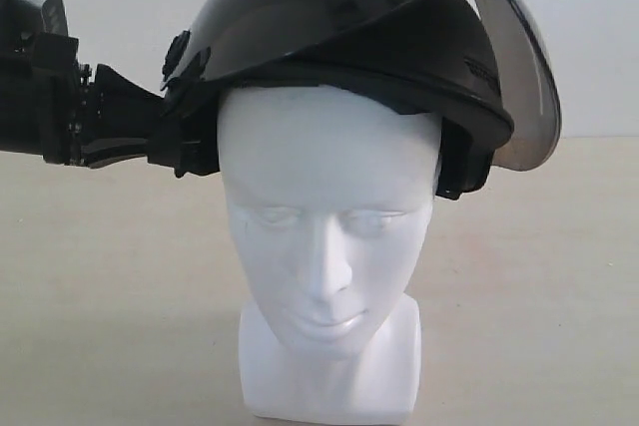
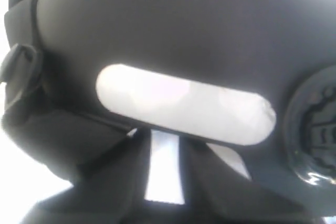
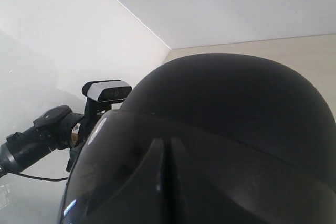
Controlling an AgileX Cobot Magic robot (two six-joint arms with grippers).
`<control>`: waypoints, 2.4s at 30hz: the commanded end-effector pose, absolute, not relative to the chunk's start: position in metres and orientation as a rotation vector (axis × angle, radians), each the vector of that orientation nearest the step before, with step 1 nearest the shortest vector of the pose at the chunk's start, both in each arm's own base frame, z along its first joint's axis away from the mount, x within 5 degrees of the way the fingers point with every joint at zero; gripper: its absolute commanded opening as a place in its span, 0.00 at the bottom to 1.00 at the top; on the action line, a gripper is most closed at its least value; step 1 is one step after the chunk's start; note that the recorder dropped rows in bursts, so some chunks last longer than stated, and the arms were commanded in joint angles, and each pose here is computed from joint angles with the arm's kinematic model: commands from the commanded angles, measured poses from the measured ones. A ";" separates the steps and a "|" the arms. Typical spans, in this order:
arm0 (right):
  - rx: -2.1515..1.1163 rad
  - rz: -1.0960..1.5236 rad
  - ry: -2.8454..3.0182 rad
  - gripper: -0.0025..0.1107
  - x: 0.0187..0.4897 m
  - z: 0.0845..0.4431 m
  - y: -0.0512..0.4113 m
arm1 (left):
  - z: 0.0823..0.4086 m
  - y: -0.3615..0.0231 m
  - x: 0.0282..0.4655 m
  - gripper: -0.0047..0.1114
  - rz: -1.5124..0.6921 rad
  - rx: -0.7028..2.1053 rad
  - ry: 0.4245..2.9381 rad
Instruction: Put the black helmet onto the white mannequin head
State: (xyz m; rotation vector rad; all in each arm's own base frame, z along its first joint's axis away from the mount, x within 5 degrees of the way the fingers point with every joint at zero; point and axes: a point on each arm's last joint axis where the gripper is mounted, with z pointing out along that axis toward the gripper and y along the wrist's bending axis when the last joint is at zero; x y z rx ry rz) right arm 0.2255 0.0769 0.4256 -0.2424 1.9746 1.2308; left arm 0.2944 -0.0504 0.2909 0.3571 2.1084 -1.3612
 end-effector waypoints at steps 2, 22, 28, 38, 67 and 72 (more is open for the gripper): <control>-0.262 1.221 1.969 0.02 0.224 0.427 0.077 | 0.295 -0.049 0.295 0.47 -1.360 0.332 2.104; -0.245 1.160 1.986 0.02 0.227 0.425 0.075 | 0.318 -0.003 0.283 0.48 -1.217 0.197 2.031; -0.238 1.151 2.000 0.02 0.233 0.420 0.074 | 0.387 -0.013 0.274 0.20 -1.176 0.298 1.784; -0.236 1.183 2.003 0.02 0.257 0.405 0.076 | 0.413 -0.054 0.329 0.08 -1.250 0.514 1.716; -0.397 1.257 2.123 0.02 0.296 0.396 0.082 | 0.386 -0.088 0.362 0.08 -1.247 0.674 1.821; -0.507 1.338 2.129 0.02 0.285 0.397 0.105 | 0.372 -0.088 0.353 0.08 -1.277 0.645 1.867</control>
